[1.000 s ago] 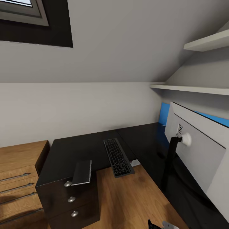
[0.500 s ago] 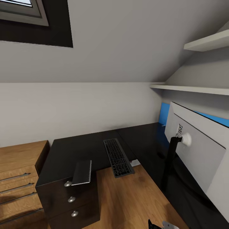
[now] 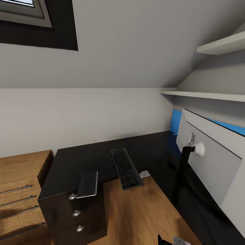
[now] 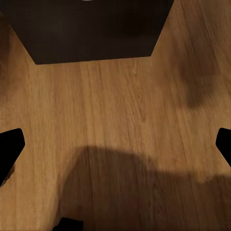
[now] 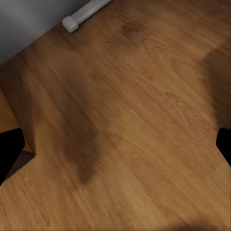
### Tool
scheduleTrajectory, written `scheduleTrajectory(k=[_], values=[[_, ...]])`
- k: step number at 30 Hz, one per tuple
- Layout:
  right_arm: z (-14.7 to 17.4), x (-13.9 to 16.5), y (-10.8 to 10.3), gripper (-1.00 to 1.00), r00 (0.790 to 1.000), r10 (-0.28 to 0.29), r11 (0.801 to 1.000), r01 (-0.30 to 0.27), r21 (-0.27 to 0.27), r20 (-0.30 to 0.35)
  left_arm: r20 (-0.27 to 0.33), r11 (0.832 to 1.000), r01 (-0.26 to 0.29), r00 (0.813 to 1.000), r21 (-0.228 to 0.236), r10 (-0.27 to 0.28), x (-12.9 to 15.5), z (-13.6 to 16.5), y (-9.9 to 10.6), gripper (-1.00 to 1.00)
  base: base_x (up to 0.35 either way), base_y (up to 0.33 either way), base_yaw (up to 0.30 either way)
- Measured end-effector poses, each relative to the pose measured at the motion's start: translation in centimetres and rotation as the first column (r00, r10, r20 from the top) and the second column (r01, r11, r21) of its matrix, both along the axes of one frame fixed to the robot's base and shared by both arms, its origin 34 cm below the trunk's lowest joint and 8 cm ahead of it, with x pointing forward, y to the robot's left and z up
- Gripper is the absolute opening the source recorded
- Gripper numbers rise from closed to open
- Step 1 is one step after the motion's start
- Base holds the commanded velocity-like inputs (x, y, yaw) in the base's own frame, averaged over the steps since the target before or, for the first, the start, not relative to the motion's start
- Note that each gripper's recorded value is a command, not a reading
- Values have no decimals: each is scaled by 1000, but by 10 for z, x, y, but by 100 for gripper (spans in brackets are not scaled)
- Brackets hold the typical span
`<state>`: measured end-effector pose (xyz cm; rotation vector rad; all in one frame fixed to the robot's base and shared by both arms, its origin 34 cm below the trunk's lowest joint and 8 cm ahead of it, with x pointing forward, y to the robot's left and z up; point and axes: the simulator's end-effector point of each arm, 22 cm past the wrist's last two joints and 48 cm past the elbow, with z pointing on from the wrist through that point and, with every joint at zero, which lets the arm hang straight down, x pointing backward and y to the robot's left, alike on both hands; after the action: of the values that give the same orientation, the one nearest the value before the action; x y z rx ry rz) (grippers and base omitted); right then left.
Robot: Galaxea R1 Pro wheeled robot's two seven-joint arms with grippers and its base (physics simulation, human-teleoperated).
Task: In the bedroom, organize the workspace by keeping the computer under the desk, ensuring the monitor is on the desk, placing the keyboard on the desk next to the monitor, placing the mouse on the desk next to the keyboard, moving the folder from the swivel chair onto the desk next to the mouse, stacking the notebook on top of the folder with the pen on top of the notebook, and positioning the swivel chair next to the desk.
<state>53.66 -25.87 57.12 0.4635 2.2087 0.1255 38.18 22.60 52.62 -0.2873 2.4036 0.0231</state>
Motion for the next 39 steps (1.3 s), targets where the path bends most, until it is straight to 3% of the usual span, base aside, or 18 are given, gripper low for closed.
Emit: scheduleTrajectory(k=[16,39], values=[[-9,-6,2,100,1000,-5,1000,5,4,-24,-15,1000,2,1000,1,-2,-5,-4,0,100,0,0,0],[25,-8,2,100,1000,-1,1000,1,3,-31,-22,1000,0,1000,3,0,-7,31,1,100,0,0,0]])
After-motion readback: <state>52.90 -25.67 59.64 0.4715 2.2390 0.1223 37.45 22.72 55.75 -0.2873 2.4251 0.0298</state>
